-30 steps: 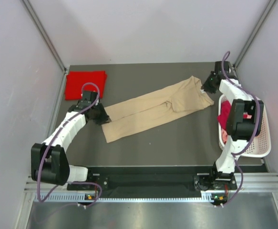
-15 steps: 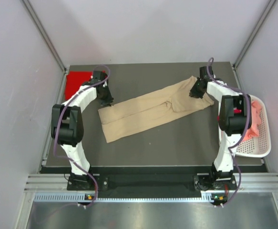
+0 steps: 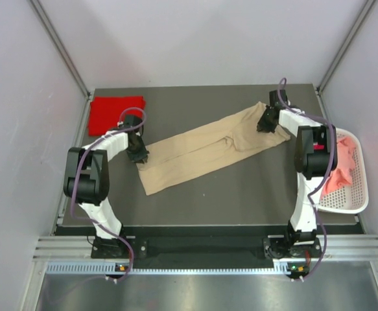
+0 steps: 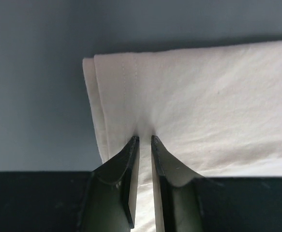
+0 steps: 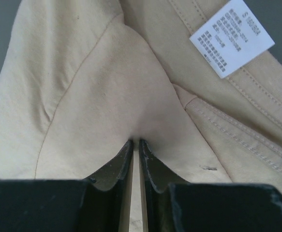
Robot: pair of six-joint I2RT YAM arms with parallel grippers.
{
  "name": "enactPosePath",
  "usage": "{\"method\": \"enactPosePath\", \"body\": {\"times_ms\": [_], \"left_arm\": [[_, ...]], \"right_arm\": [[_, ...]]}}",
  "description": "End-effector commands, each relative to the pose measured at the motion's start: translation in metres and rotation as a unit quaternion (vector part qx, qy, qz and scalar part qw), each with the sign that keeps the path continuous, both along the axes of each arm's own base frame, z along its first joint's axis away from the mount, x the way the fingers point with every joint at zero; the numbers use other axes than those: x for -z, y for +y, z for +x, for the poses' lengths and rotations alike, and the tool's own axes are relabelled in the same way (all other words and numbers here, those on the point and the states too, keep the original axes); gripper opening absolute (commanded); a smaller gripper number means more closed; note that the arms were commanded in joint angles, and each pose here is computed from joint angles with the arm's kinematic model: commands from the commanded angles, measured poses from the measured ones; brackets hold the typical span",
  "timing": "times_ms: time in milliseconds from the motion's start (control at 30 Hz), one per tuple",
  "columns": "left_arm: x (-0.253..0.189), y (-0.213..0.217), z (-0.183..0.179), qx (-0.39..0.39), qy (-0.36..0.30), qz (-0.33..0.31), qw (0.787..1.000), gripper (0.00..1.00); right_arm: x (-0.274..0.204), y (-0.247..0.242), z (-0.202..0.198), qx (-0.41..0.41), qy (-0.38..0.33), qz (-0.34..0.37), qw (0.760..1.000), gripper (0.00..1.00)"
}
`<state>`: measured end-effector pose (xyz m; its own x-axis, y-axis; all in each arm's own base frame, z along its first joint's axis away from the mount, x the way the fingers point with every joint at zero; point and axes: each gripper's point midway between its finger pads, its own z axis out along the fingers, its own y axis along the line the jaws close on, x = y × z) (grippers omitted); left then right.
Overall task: Fold and stack the t-shirts
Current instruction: Fold the tshirt
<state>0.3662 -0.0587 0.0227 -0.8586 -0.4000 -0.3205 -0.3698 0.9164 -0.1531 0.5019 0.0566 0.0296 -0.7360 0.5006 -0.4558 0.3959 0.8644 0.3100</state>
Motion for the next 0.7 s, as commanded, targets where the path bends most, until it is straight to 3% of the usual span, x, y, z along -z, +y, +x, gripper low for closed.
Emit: {"method": "enactPosePath", "body": {"times_ms": [0,367,667], "left_arm": [[0.009,0.014,-0.039,-0.015,0.038,0.024,0.999,0.22],[0.025,-0.004,-0.092,-0.031,0.052,-0.042,0.997,0.21],[0.000,-0.029,-0.097,-0.015,0.030,-0.082,0.996,0.23]], "right_arm": [[0.027,-0.002,0.010,-0.006,0.011,-0.014,1.000,0.10],[0.023,0.017,0.055,-0.044,-0.022,0.010,0.999,0.14],[0.006,0.036,0.081,-0.092,-0.063,0.039,0.993,0.18]]}}
